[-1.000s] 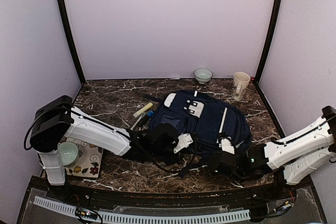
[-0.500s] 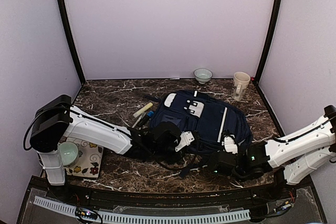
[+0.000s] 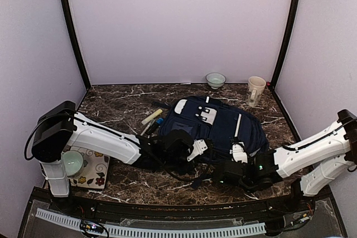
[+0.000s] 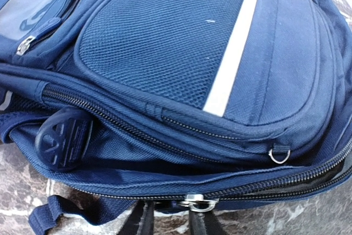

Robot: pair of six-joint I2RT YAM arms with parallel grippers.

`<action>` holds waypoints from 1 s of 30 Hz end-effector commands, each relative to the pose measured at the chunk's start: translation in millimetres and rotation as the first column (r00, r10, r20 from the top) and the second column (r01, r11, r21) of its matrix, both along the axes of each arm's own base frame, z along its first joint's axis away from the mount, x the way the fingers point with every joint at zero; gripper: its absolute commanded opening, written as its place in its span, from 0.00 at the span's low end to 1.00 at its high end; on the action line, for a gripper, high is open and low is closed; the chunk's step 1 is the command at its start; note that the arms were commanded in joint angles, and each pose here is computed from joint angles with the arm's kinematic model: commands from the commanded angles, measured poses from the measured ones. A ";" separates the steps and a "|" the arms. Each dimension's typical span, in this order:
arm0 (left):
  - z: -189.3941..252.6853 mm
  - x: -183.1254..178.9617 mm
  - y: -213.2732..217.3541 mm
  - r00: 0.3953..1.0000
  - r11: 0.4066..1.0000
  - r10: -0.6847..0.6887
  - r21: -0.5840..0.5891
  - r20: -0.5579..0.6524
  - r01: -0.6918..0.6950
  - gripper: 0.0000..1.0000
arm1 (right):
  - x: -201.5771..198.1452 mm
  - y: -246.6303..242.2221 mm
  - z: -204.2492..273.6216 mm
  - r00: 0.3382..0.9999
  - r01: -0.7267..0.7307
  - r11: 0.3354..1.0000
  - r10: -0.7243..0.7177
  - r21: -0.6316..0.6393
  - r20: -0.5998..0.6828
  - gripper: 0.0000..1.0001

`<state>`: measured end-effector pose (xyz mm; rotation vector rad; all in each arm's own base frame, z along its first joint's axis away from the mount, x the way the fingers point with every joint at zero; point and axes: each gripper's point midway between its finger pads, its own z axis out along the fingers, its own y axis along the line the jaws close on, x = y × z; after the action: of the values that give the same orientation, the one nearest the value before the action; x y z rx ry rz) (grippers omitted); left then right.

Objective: Pack the student bag
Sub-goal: Zip the student bag into the largest pocket of the bag.

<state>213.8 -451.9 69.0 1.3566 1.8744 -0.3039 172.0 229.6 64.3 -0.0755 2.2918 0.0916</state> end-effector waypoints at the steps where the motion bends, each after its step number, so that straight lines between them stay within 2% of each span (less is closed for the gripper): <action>1: 43.5 -0.8 -18.1 1.000 0.992 0.012 -0.123 0.024 -0.009 0.00 | 5.9 -7.1 6.7 0.999 0.031 1.000 -0.031 -0.004 0.030 0.18; 4: 43.5 -1.8 -17.3 1.000 0.992 0.013 -0.124 0.022 -0.010 0.00 | 5.9 -14.7 7.7 0.999 0.039 0.999 -0.039 0.010 0.026 0.13; 8: 43.0 -3.6 -16.4 1.000 0.992 0.011 -0.129 0.018 -0.009 0.00 | 5.0 -24.3 7.0 0.999 0.045 0.999 -0.045 0.029 0.014 0.00; 12: 40.9 -0.3 -12.4 0.999 0.993 0.032 -0.116 0.031 -0.028 0.00 | 2.2 -32.6 8.3 0.999 0.033 0.997 -0.033 0.069 -0.001 0.00; 22: 39.8 8.4 3.9 0.992 0.990 0.103 -0.105 0.073 -0.095 0.00 | 1.7 -52.2 12.4 0.999 -0.012 0.964 0.021 0.264 -0.034 0.00; 30: 36.2 7.4 30.3 0.985 0.986 0.150 -0.091 0.088 -0.142 0.00 | 4.0 -77.3 14.8 0.999 0.045 0.961 -0.036 0.271 -0.035 0.00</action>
<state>212.4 -439.8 73.5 1.2803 1.8610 -0.2615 173.4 171.8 82.5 0.0920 2.2958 0.4531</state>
